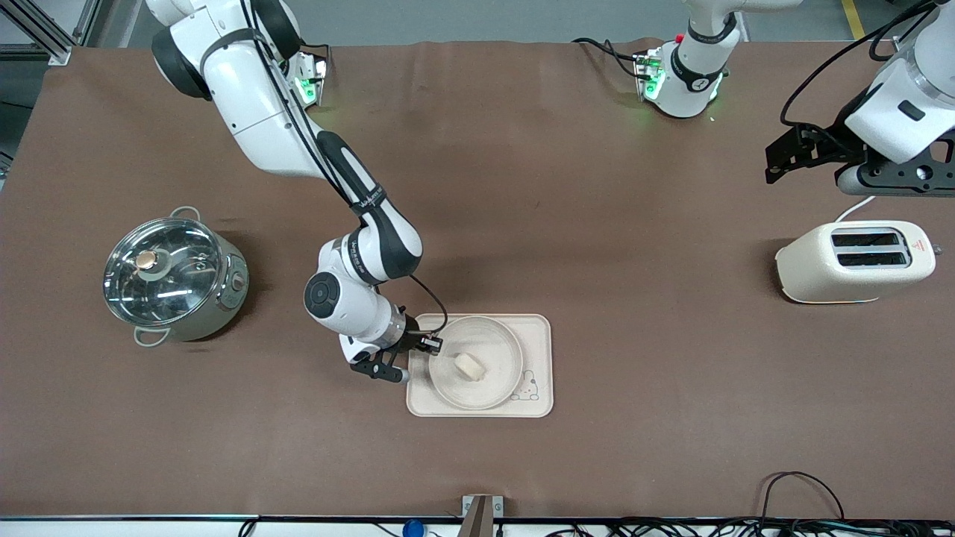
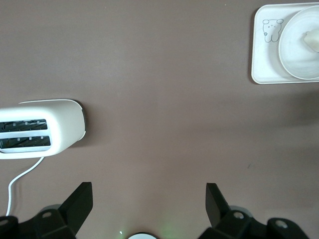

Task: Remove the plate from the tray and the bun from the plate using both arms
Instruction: 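Grasp the plate rim with the right gripper and lift it off the tray, then set the plate beside the tray while the left gripper reaches over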

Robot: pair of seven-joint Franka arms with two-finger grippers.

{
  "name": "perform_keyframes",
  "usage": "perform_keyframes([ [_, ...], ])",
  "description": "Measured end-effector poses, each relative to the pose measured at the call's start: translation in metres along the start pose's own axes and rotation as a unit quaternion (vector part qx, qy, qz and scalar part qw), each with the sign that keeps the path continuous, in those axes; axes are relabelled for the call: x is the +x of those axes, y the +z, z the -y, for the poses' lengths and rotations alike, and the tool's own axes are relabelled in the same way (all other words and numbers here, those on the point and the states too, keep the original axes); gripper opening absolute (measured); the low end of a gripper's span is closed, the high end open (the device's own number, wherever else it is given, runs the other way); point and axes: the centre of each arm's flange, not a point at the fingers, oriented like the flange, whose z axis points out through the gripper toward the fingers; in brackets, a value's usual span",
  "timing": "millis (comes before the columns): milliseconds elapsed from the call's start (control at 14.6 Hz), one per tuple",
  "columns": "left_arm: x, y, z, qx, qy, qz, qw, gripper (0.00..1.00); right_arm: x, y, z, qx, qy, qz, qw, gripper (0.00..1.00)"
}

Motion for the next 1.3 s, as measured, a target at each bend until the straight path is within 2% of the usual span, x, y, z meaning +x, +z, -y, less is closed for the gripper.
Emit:
perform_keyframes([
  [478,0.000,0.000,-0.008,0.000,0.007,0.000,1.000,1.00,0.003,-0.004,0.000,0.012,0.015,0.003,1.000,0.04],
  [683,0.004,0.007,-0.011,0.000,0.010,0.007,1.000,1.00,-0.001,-0.018,0.013,0.011,0.009,0.029,0.999,0.04],
  [888,0.011,0.021,-0.016,0.001,0.011,0.019,1.000,1.00,-0.009,-0.041,0.024,0.014,0.000,0.038,0.999,0.04],
  [1093,0.022,0.039,-0.034,0.001,-0.002,0.027,1.000,1.00,-0.041,-0.055,0.027,0.016,-0.006,0.039,0.999,0.04],
  [1298,0.028,0.062,-0.069,0.004,-0.001,0.039,0.999,1.00,-0.101,-0.053,0.015,0.008,-0.020,0.048,0.999,0.04],
])
